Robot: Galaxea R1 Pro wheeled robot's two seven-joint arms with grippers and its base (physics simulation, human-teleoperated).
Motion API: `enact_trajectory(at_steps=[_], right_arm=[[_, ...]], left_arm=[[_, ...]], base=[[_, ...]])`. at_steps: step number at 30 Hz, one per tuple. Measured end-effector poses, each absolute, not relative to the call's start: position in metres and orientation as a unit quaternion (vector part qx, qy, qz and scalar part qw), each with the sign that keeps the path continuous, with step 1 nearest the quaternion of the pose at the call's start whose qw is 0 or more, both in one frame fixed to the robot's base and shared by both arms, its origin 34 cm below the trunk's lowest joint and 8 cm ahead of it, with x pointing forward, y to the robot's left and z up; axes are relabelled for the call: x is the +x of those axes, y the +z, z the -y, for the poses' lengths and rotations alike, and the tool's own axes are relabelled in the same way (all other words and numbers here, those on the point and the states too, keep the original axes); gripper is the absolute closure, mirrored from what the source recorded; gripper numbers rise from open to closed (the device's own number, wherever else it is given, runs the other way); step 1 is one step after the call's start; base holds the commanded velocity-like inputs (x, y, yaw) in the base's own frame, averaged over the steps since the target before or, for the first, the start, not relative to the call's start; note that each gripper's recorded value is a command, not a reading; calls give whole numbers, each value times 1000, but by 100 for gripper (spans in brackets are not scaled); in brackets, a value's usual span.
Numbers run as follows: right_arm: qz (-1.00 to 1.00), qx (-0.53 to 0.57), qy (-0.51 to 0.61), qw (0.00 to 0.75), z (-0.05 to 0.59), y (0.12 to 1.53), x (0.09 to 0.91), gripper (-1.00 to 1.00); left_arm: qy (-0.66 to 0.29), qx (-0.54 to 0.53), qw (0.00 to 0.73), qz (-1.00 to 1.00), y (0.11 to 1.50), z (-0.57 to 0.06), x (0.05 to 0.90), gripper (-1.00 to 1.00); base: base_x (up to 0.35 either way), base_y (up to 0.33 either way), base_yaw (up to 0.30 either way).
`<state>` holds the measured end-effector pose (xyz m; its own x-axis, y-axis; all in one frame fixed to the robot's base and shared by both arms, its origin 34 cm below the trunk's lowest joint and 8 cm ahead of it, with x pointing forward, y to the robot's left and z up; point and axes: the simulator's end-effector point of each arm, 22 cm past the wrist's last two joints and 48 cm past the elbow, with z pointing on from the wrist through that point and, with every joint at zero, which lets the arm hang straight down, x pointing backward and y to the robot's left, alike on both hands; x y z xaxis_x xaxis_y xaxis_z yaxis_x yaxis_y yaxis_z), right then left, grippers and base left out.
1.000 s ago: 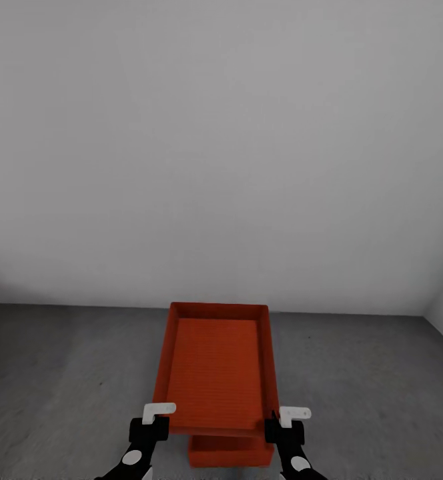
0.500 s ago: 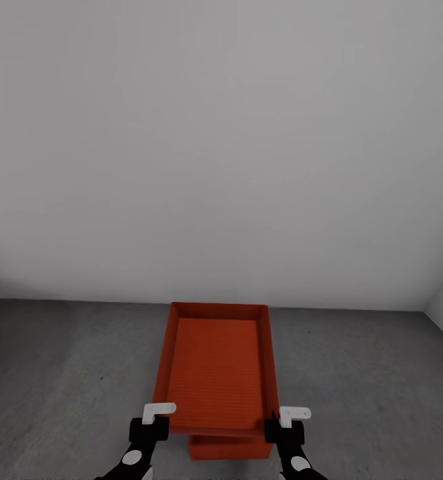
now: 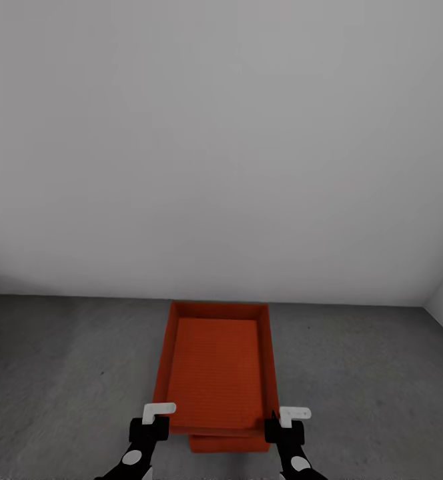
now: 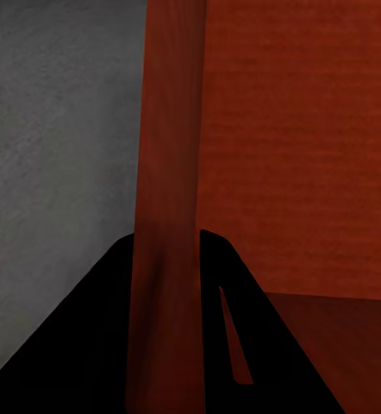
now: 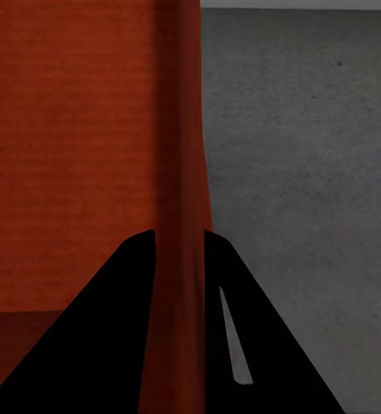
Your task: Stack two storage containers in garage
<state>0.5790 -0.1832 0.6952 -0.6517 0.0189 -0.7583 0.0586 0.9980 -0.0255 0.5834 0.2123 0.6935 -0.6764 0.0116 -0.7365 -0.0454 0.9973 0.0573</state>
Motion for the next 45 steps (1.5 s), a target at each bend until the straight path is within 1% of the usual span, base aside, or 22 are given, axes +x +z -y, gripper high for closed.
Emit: enact_trajectory(at_steps=[45], right_arm=[[-923,20,-25,384,183,664,559,100]], left_arm=[[36,-8,370,-928,661,-212,563,100]], base=[[0,0,0]])
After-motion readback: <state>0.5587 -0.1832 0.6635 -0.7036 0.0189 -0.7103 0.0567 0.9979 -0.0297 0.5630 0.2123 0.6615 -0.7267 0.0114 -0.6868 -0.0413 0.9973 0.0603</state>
